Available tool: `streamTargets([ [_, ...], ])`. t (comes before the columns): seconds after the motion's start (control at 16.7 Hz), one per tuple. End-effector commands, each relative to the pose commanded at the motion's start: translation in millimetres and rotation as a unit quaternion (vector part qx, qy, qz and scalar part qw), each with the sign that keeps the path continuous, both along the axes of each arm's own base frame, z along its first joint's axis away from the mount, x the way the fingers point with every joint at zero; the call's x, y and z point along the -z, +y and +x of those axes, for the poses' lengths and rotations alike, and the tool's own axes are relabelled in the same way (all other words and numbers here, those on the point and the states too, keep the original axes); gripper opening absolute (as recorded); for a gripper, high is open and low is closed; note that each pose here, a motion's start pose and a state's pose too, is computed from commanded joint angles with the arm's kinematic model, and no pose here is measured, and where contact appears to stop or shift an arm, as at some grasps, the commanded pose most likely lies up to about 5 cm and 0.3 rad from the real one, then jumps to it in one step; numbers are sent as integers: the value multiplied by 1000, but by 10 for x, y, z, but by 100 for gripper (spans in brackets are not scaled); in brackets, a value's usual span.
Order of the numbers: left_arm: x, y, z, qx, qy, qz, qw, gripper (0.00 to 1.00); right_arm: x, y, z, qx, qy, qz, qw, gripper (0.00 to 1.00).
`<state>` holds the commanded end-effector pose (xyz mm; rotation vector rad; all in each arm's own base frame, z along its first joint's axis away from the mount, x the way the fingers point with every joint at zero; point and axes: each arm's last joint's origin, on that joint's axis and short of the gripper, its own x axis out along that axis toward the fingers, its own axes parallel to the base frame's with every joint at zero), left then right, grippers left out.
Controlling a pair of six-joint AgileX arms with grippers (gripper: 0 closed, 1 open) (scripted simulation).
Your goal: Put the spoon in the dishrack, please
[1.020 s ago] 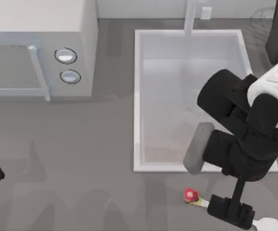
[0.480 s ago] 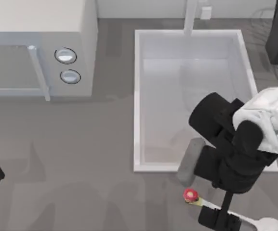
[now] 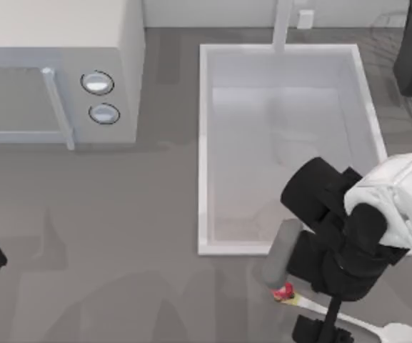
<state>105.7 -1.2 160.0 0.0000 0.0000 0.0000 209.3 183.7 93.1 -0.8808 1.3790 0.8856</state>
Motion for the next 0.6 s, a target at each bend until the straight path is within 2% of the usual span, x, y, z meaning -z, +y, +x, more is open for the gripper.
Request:
streamTargets([
  [0.06, 0, 0, 0, 0, 0, 0, 1000, 100, 0, 0, 0, 0, 0, 0, 1000, 100],
  [0.6, 0, 0, 0, 0, 0, 0, 1000, 100, 0, 0, 0, 0, 0, 0, 1000, 32],
])
